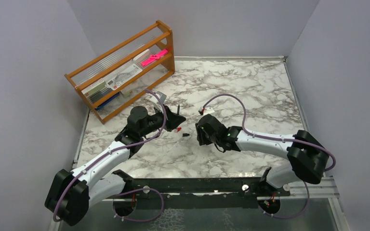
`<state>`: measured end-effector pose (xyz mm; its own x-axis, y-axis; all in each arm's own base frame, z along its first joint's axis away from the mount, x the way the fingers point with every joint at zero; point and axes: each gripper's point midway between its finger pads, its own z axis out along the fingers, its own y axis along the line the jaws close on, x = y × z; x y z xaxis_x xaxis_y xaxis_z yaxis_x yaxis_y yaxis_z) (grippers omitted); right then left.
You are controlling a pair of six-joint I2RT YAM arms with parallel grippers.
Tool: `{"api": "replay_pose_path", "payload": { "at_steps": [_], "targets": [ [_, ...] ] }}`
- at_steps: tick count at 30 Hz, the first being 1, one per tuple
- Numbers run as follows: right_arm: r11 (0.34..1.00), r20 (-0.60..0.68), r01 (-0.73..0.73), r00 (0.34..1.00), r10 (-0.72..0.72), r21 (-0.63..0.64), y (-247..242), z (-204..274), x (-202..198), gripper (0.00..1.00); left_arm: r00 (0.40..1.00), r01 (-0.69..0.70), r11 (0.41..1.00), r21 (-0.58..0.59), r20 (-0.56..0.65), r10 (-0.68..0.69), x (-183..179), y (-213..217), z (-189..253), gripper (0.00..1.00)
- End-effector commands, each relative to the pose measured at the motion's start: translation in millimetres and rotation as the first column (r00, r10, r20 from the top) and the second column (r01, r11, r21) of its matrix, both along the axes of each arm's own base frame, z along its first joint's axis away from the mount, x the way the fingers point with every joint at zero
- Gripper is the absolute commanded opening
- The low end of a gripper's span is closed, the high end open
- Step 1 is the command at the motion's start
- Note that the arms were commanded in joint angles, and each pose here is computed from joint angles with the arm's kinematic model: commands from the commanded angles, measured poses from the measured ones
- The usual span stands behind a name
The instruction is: Insert the pens into the pen caps
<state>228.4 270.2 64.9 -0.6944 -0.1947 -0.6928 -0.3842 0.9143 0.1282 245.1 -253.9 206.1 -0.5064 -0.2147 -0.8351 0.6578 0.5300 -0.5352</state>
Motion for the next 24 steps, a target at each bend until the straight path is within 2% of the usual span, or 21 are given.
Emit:
{"api": "replay_pose_path", "payload": {
  "at_steps": [1, 24],
  "targets": [
    [0.999, 0.007, -0.044, 0.999, 0.043, 0.025, 21, -1, 9, 0.43, 0.999, 0.052, 0.998, -0.031, -0.011, -0.052, -8, -5, 0, 0.0],
    [0.994, -0.055, -0.006, 0.998, 0.0, -0.105, 16, -45, 14, 0.37, 0.997, 0.064, 0.998, -0.026, -0.044, -0.065, -11, -5, -10, 0.0]
  ]
}}
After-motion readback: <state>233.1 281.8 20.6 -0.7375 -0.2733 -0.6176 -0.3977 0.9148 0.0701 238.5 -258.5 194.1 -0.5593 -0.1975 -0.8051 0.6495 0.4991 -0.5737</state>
